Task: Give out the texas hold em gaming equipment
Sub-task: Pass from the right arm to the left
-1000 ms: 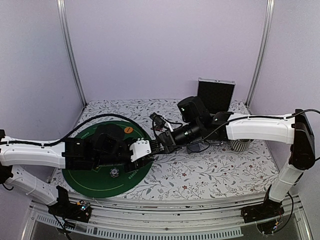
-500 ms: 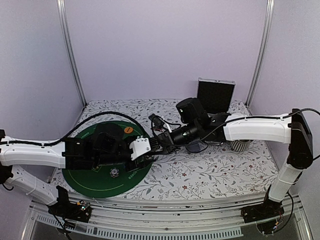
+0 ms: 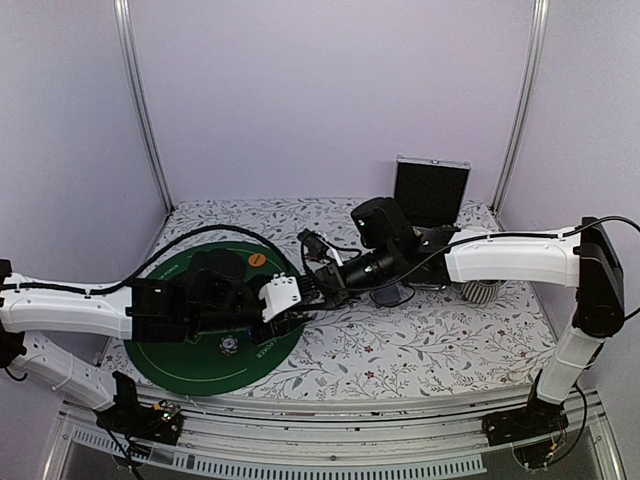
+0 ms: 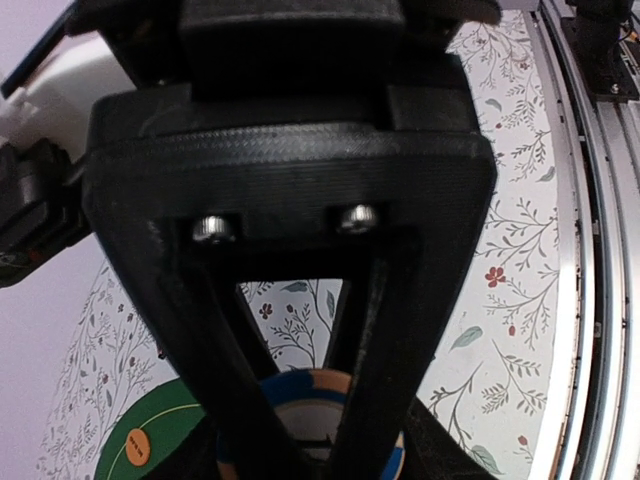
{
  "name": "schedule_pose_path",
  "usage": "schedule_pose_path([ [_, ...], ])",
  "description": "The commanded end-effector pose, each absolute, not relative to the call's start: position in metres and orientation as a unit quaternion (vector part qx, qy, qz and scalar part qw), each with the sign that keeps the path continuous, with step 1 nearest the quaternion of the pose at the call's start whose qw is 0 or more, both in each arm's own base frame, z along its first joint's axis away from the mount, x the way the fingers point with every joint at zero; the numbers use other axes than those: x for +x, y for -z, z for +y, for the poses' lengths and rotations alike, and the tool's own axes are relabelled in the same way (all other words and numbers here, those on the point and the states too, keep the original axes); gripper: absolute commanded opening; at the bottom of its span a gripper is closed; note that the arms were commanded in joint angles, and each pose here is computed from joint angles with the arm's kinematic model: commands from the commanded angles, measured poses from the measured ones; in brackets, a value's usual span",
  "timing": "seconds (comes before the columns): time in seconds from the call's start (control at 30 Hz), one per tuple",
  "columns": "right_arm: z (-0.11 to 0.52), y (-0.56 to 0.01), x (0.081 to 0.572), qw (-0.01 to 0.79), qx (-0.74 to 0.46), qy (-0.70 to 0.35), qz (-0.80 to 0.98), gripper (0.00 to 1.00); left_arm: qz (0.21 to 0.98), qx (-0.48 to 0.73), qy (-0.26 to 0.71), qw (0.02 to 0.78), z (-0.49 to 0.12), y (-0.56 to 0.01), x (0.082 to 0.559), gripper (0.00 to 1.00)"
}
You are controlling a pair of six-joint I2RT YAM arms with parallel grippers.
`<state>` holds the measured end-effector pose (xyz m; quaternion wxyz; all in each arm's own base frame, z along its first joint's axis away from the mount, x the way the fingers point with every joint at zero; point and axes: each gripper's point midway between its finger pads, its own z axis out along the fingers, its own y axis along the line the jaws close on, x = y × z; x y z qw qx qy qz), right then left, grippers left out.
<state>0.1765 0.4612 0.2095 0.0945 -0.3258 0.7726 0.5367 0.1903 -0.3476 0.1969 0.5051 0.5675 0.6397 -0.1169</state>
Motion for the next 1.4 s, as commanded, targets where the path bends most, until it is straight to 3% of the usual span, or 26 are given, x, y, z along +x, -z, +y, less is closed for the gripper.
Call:
schedule_pose_path([
  [0.0,0.465,-0.218,0.176,0.104,-0.330,-0.546,0.763,0.02,0.651,0.564,0.109,0.496,-0.339,-0.193,0.194,0.50],
  [0.2,0.467,-0.221,0.177,0.106,-0.331,-0.548,0.761,0.02,0.654,0.567,0.107,0.490,-0.339,-0.189,0.195,0.49],
  [0.37,0.466,-0.219,0.176,0.104,-0.331,-0.546,0.762,0.02,0.652,0.567,0.114,0.490,-0.342,-0.191,0.194,0.21],
  [0.53,0.466,-0.211,0.178,0.104,-0.329,-0.540,0.768,0.02,0.657,0.561,0.133,0.486,-0.345,-0.191,0.192,0.01],
  [0.7,0.465,-0.204,0.184,0.107,-0.323,-0.532,0.775,0.03,0.673,0.538,0.151,0.485,-0.345,-0.192,0.195,0.00],
  [0.87,0.466,-0.192,0.188,0.100,-0.323,-0.525,0.781,0.16,0.678,0.524,0.165,0.488,-0.345,-0.194,0.198,0.00],
  [1.37,0.468,-0.180,0.187,0.084,-0.327,-0.525,0.781,0.33,0.674,0.533,0.179,0.480,-0.345,-0.196,0.196,0.00],
])
